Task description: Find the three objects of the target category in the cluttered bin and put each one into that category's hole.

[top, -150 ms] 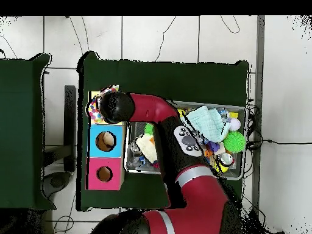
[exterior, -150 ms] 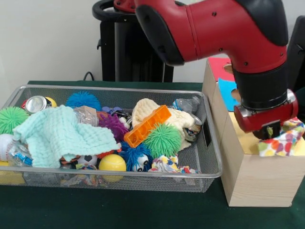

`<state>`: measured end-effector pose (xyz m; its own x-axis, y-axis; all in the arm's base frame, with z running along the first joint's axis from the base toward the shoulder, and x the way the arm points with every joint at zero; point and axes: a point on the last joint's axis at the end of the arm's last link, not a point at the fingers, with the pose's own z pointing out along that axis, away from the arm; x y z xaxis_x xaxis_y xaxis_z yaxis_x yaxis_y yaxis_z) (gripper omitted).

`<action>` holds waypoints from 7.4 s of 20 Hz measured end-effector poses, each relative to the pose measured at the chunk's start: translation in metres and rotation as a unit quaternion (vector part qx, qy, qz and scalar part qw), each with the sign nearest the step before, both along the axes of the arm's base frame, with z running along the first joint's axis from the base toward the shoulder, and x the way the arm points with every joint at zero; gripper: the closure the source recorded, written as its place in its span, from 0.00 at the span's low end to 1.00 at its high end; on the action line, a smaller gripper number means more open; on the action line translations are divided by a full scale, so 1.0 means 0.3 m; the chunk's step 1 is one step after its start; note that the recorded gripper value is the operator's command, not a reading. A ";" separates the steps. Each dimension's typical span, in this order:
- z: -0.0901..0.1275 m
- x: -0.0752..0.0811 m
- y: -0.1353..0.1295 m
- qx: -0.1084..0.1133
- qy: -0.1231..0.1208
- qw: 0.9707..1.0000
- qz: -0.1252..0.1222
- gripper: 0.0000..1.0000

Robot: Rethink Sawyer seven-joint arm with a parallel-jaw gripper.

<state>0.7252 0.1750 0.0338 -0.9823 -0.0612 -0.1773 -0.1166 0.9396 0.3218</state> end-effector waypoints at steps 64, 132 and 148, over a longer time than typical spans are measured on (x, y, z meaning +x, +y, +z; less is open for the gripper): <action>0.131 -0.008 0.031 -0.169 0.053 0.981 0.077 1.00; 0.363 0.181 -0.170 -0.231 -0.059 0.970 0.038 1.00; 0.406 0.230 -0.214 -0.177 -0.057 0.983 -0.003 1.00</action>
<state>0.7940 0.1106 0.1555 -0.9576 -0.1327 -0.2556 -0.1268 0.9911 -0.0396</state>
